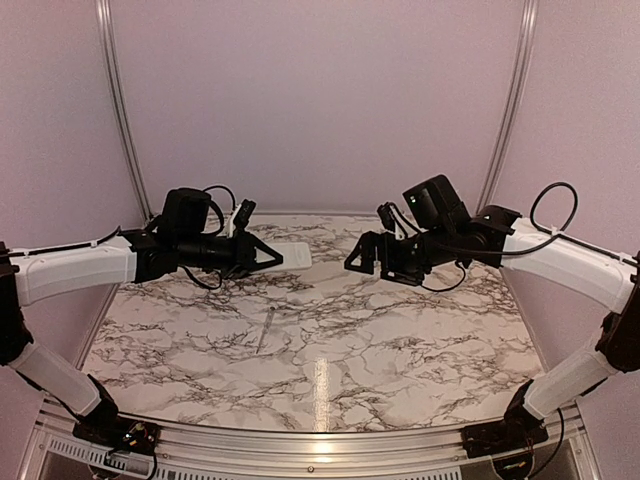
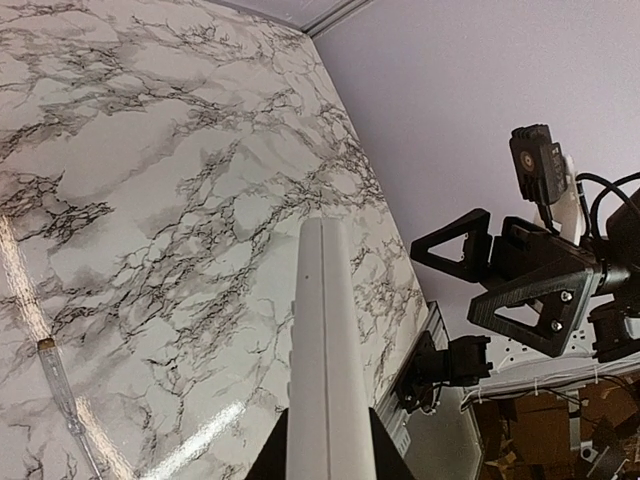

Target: Unload the batteries from the remote control

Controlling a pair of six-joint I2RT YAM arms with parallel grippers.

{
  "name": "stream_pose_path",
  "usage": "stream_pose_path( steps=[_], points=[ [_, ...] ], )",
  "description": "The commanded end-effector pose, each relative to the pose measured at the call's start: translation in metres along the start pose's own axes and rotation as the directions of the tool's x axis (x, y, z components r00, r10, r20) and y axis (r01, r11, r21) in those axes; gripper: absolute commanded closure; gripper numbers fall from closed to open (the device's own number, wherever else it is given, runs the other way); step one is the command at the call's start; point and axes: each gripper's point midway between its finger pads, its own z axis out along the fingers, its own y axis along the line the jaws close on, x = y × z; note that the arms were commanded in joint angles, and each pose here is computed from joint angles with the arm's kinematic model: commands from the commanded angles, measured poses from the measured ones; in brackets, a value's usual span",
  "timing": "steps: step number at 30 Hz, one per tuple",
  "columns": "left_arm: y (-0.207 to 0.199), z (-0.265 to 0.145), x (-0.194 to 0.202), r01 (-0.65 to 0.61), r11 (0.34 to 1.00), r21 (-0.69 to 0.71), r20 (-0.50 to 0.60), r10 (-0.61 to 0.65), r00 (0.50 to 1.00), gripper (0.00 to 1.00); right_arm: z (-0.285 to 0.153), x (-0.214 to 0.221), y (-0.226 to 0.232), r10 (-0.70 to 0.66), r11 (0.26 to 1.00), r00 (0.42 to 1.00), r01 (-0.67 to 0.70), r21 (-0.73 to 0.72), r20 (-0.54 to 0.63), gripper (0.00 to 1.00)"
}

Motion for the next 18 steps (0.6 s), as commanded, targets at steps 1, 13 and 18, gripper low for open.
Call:
stream_pose_path(
  steps=[1, 13, 18],
  points=[
    [0.000, 0.005, 0.004, 0.114, 0.991, 0.067, -0.035, -0.112, 0.993, 1.00, -0.018, -0.017, 0.018, -0.009, 0.998, 0.998, 0.013, -0.065, 0.067, 0.01],
    [-0.040, 0.008, 0.009, 0.189, 0.929, 0.319, -0.172, -0.140, 0.975, 1.00, -0.027, -0.019, 0.069, -0.016, 0.940, 0.998, 0.034, -0.339, 0.057, 0.02],
    [-0.058, 0.004, 0.008, 0.185, 0.898, 0.399, -0.219, -0.102, 0.970, 1.00, -0.032, -0.028, 0.089, -0.014, 0.910, 0.998, 0.036, -0.413, 0.057, 0.06]
  ],
)
